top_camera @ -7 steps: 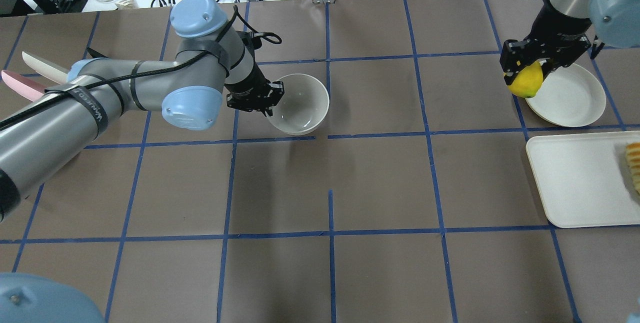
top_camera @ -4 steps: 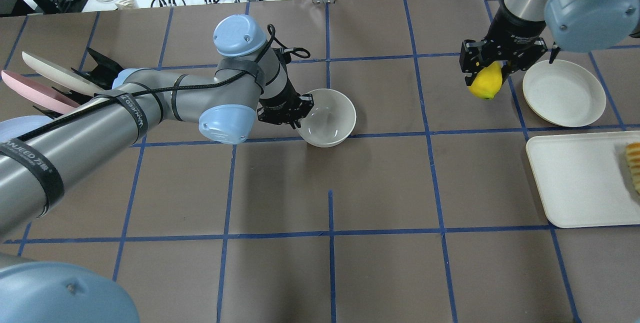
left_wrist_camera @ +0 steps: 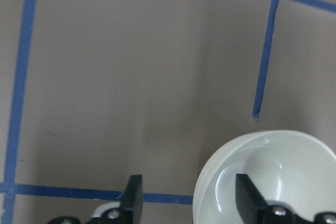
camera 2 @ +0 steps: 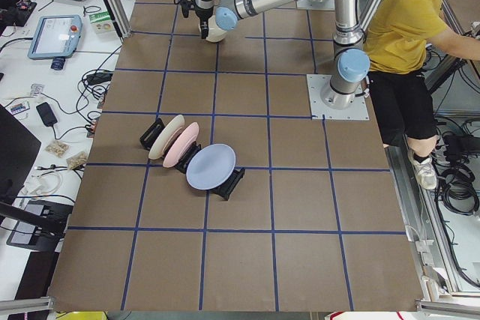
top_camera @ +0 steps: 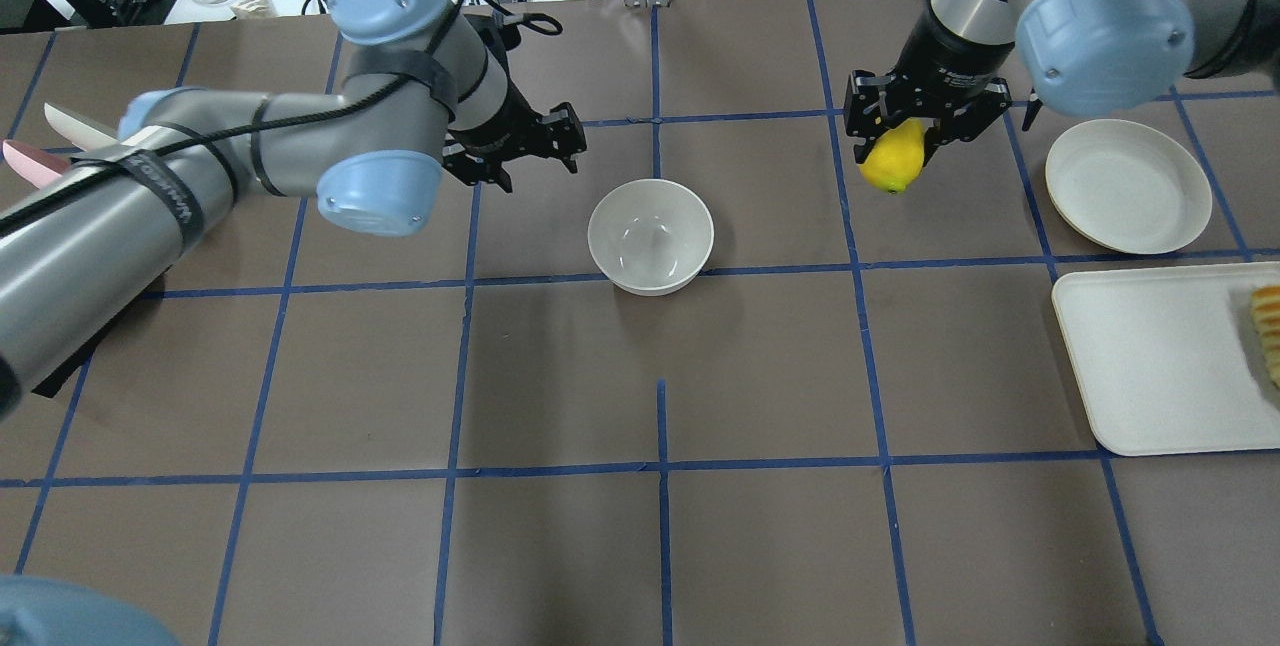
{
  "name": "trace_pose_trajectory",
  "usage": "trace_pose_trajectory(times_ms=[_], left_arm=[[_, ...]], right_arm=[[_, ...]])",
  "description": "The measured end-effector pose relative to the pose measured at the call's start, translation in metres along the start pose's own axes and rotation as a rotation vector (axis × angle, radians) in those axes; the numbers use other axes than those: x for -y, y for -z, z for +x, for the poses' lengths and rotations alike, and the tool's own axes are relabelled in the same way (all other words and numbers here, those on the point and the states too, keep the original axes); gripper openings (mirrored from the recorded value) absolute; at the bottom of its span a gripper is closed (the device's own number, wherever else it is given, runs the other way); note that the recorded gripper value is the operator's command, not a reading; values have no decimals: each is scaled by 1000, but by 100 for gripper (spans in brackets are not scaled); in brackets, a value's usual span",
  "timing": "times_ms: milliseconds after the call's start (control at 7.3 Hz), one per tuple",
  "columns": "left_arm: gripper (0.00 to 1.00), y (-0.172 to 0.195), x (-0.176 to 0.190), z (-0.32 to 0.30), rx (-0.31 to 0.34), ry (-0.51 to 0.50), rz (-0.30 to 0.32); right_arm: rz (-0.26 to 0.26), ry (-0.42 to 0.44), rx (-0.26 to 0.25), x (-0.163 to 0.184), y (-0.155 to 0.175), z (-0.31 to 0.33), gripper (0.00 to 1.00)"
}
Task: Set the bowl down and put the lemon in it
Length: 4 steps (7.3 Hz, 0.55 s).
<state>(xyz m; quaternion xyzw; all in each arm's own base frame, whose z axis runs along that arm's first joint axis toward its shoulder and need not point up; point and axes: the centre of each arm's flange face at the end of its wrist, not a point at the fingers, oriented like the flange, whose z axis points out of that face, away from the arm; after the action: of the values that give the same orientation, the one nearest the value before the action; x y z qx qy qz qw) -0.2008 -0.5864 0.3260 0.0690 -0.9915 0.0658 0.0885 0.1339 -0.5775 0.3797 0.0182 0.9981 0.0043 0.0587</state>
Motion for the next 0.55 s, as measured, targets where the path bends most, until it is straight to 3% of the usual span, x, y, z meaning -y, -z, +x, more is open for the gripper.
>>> trace_pose_trajectory(times_ms=[274, 548], left_arm=[[100, 76, 2, -54, 28, -91, -51], [100, 153, -15, -91, 79, -202, -106]], right_arm=[[10, 3, 6, 10, -13, -70, 0], [11, -29, -19, 17, -53, -151, 0]])
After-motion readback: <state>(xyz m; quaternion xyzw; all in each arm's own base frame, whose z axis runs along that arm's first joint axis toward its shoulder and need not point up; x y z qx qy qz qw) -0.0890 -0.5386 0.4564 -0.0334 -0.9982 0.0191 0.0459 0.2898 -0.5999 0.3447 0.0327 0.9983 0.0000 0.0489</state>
